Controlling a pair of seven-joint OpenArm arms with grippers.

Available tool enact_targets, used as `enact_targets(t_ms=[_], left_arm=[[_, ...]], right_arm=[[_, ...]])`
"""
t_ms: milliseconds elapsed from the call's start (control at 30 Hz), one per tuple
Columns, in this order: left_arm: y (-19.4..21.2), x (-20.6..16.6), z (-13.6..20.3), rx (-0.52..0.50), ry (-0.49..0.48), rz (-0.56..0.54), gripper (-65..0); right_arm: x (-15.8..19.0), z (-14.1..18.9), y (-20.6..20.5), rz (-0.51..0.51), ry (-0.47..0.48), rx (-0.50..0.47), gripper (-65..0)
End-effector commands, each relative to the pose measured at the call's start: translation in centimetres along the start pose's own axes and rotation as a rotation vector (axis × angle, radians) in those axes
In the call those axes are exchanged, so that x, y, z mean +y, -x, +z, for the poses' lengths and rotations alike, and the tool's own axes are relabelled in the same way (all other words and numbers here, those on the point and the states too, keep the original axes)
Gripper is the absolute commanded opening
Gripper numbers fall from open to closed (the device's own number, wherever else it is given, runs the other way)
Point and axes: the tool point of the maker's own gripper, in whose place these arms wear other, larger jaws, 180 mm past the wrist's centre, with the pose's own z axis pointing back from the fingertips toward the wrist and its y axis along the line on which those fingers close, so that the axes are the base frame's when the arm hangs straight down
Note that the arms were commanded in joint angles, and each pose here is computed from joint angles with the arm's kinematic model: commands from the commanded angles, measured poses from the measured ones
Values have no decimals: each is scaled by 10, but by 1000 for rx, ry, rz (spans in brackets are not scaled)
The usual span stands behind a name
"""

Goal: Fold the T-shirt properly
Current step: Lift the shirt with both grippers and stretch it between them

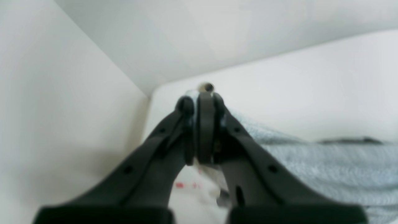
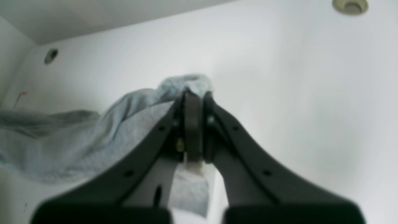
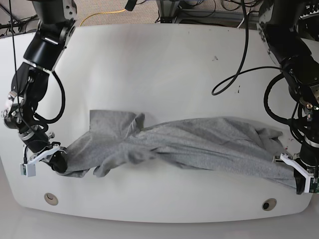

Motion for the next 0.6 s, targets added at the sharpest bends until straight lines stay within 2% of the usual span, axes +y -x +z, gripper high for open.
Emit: enact_targets(t_ms=[0, 167, 400, 567], left_arm=[[-40, 19, 4, -110, -48, -12, -650], [-83, 49, 8, -166, -118, -15, -650], [-143, 85, 21, -274, -191, -35, -650], [-156, 96, 23, -287, -210, -19, -650]], right_arm=[[2, 5, -58, 62, -15, -100, -650], [0, 2, -118, 103, -15, -151, -650], [10, 24, -205, 215, 0, -264, -650], [10, 36, -224, 252, 22, -254, -650]])
